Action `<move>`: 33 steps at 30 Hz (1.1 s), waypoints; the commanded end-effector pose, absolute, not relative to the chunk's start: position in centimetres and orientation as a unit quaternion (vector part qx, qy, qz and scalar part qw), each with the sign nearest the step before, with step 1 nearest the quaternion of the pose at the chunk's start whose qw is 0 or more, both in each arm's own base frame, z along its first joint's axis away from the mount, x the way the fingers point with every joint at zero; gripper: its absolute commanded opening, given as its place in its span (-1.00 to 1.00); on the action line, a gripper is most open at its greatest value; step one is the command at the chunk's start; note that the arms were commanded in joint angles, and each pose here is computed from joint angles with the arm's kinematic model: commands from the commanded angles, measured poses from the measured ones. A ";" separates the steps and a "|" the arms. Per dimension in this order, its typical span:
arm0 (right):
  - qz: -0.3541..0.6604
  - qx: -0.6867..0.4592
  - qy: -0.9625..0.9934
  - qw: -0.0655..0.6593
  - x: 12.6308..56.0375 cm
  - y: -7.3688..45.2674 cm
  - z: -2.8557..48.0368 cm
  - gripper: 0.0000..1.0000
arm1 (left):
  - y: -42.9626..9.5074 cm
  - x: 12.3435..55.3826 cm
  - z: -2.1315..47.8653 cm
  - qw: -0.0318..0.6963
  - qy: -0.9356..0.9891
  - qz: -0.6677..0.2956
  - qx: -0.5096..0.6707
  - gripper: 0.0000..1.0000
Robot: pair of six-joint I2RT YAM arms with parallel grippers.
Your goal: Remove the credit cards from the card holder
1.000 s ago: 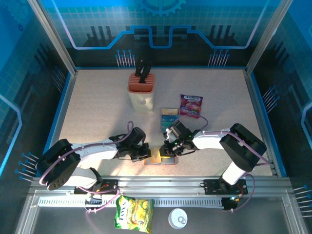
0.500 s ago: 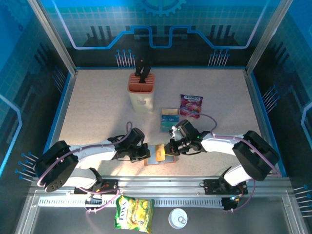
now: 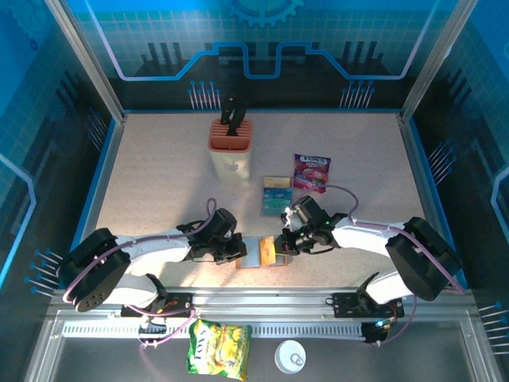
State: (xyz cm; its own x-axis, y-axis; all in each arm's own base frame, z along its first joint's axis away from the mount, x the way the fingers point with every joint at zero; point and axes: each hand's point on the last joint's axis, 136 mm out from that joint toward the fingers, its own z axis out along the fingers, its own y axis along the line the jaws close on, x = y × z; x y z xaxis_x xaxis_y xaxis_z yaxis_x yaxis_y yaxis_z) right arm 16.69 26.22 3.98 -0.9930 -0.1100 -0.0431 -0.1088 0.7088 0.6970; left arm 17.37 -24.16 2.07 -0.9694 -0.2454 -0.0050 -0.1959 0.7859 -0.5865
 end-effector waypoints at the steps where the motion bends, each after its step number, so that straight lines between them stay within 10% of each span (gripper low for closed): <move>1: -0.367 0.058 -0.928 0.013 16.0 25.5 3.2 -0.99 | -24.2 16.9 1.3 0.030 0.946 -0.302 -0.116 -0.90; 17: -0.301 0.135 -0.943 -0.054 18.4 23.0 8.0 -0.99 | -23.5 18.1 2.5 0.065 0.951 -0.286 -0.101 -0.85; 33: -0.093 0.478 -0.864 -0.127 26.4 21.8 12.8 -1.00 | -22.0 18.9 4.8 0.107 0.948 -0.284 -0.097 -0.40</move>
